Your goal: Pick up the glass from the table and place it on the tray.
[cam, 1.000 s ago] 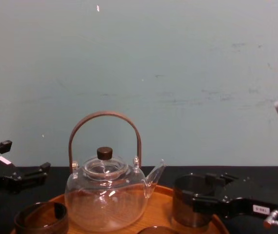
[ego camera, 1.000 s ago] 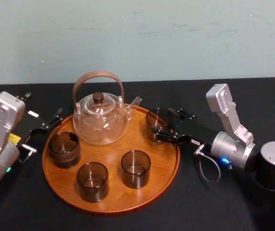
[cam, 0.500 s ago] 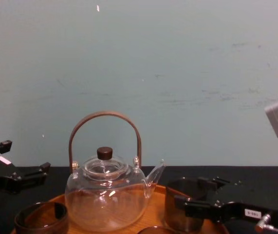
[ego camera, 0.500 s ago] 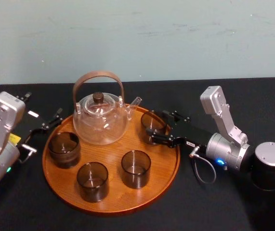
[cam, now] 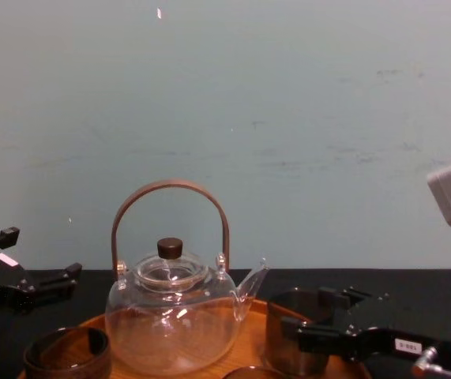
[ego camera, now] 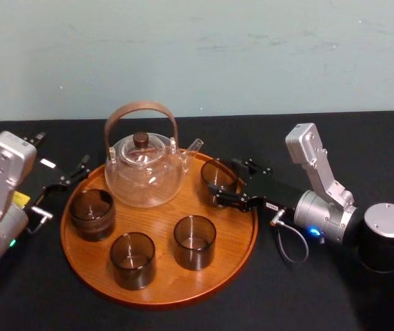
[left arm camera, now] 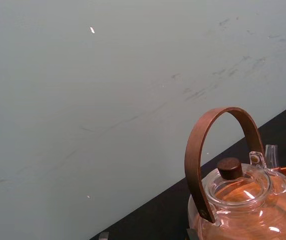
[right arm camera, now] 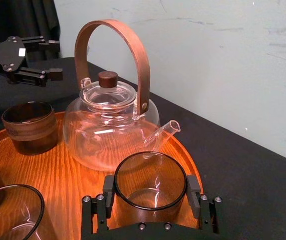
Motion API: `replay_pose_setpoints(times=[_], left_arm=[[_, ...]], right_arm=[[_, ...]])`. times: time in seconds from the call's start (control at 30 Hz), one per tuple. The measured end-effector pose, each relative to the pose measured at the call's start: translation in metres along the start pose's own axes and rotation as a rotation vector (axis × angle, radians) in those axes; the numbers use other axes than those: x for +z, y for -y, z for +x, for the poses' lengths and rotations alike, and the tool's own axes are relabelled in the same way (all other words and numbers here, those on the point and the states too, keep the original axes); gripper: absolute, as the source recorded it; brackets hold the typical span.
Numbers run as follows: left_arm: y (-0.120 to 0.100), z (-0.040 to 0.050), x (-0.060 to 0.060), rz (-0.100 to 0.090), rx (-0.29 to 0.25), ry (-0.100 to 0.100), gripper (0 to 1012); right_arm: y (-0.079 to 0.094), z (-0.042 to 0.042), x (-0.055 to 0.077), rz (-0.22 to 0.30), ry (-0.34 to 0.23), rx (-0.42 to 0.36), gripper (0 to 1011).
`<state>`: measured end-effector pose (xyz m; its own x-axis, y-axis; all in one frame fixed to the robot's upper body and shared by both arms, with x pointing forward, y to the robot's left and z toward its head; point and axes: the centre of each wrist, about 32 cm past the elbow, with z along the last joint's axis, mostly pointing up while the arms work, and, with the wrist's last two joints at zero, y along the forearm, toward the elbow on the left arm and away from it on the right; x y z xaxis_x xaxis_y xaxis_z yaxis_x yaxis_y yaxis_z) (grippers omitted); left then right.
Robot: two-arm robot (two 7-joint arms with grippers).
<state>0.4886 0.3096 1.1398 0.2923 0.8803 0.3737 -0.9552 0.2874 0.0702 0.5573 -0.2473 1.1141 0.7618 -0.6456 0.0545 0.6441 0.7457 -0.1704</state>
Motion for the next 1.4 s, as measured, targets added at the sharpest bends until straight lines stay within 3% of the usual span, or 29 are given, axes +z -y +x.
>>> replay_pose_setpoints(times=[0.1, 0.27, 0.9, 1.4], left_arm=[[0.000, 0.0000, 0.000, 0.000, 0.000, 0.000, 1001], [0.000, 0.0000, 0.000, 0.000, 0.000, 0.000, 1002], [0.000, 0.0000, 0.000, 0.000, 0.000, 0.000, 1001], [0.000, 0.0000, 0.000, 0.000, 0.000, 0.000, 1001]], right_arm=[[0.000, 0.0001, 0.000, 0.000, 0.000, 0.000, 888], [0.000, 0.0002, 0.000, 0.000, 0.000, -0.001, 999], [0.006, 0.0016, 0.000, 0.018, -0.018, 0.006, 1002], [0.034, -0.0093, 0.018, 0.082, 0.068, -0.033, 1002]])
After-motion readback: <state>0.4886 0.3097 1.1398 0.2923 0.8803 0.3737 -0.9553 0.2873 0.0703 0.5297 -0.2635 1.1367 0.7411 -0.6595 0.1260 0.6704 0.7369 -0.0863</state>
